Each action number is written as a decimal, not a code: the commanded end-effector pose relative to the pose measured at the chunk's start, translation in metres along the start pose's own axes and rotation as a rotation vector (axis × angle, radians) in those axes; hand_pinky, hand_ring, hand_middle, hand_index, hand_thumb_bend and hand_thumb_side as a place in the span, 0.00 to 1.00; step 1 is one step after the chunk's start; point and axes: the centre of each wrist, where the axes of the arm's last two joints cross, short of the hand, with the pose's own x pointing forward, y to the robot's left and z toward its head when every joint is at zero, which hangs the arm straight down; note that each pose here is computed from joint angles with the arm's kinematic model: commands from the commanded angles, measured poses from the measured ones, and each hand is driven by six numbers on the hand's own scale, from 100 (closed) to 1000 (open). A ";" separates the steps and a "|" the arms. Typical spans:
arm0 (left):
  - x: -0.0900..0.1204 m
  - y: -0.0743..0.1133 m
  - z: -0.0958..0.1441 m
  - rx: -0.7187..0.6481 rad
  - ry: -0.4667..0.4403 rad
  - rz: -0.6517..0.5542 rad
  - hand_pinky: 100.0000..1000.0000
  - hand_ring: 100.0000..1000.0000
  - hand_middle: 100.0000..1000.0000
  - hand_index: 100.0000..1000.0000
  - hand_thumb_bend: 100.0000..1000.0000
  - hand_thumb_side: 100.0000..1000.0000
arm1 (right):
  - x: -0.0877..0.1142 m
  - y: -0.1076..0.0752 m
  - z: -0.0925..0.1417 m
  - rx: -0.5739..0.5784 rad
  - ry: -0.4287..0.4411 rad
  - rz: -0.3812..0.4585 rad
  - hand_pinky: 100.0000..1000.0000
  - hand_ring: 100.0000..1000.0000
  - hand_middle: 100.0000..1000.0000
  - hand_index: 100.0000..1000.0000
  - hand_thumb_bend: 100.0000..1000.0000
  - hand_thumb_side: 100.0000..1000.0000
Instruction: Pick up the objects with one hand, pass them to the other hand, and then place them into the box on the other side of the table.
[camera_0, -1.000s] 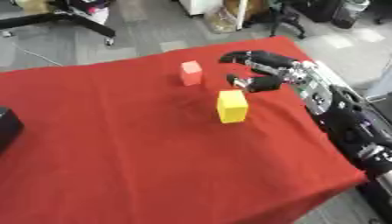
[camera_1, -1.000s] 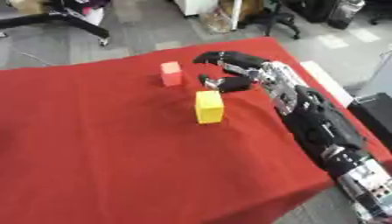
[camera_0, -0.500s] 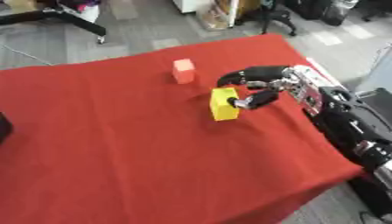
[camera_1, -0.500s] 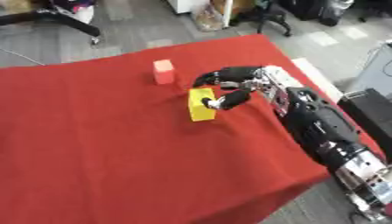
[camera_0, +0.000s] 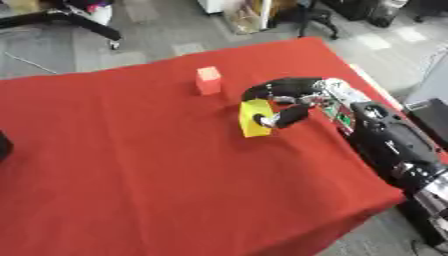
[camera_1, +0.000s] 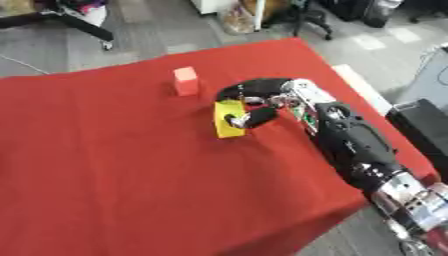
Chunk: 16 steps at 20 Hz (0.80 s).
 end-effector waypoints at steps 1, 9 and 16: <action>0.007 0.001 -0.002 0.004 -0.022 -0.007 0.68 0.49 0.51 0.68 0.18 1.00 | -0.004 -0.004 0.001 0.006 0.008 0.046 0.92 0.91 0.92 1.00 0.00 1.00; 0.005 -0.001 -0.001 0.003 -0.014 -0.004 0.68 0.48 0.51 0.68 0.18 1.00 | -0.001 0.003 -0.001 0.042 -0.010 0.079 0.89 0.85 0.73 1.00 0.00 0.92; 0.004 -0.003 -0.001 0.005 -0.005 -0.001 0.68 0.48 0.51 0.68 0.18 1.00 | -0.004 -0.006 0.004 -0.117 0.037 0.099 0.77 0.57 0.27 0.92 0.00 0.33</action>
